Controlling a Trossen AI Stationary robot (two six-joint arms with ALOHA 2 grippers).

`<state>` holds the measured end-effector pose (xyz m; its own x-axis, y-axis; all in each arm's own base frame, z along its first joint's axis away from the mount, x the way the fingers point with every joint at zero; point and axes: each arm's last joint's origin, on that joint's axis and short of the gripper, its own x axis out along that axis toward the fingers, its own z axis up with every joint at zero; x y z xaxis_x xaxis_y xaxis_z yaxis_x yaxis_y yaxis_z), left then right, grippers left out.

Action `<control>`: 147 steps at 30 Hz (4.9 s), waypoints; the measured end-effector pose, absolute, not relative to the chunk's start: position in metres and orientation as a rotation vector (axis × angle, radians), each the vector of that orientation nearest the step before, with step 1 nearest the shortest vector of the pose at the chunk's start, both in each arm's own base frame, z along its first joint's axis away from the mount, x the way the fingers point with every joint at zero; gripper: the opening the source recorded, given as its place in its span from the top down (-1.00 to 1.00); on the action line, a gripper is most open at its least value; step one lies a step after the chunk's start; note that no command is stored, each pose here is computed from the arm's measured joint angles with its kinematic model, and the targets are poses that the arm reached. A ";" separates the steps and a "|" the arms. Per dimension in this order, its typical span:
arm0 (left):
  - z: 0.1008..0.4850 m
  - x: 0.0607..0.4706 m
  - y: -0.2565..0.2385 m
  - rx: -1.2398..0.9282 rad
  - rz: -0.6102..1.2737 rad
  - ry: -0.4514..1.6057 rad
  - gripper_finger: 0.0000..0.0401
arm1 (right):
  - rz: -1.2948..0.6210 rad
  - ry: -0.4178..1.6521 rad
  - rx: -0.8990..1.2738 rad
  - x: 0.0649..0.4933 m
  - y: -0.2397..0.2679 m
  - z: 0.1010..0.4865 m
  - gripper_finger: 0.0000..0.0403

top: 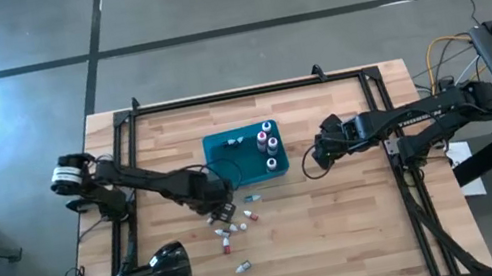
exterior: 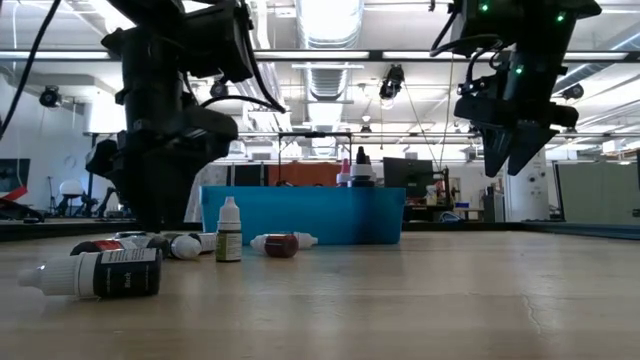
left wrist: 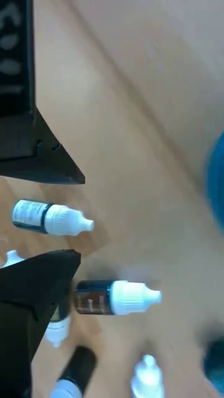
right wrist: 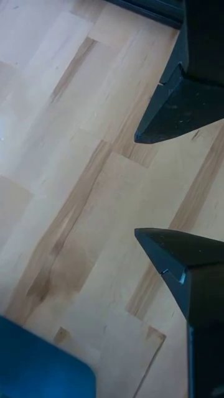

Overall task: Pick & Place food coloring
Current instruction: Put the small green food coloring bottle into the blue bin, then put the small red food coloring bottle into the blue bin

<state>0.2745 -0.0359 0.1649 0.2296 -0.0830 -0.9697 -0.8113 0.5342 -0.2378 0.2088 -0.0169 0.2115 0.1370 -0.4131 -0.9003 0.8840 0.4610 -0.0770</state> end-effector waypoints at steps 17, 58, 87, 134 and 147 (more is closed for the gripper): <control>0.156 0.273 -0.041 -0.890 0.590 1.284 0.37 | -1.012 1.056 0.547 0.208 -0.017 0.210 -0.13; 0.276 0.286 0.000 -0.498 0.743 0.731 0.81 | -1.011 1.061 0.549 0.207 -0.017 0.209 -0.13; 0.223 0.251 -0.070 -0.213 0.098 1.159 0.14 | -0.853 1.078 0.782 0.217 -0.008 0.209 -0.13; 0.139 0.240 -0.092 0.049 -0.150 1.028 0.15 | -0.854 0.994 1.037 0.215 0.054 0.210 -0.13; 0.139 0.242 -0.100 0.029 -0.170 0.991 0.51 | -0.855 0.993 1.041 0.215 0.054 0.210 -0.13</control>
<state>0.2416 -0.1004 0.1386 0.5359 -0.1297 -0.8343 0.1559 0.9863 -0.0532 0.2148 0.0536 0.2097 0.3238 -0.1012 -0.9407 0.9152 0.2856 0.2843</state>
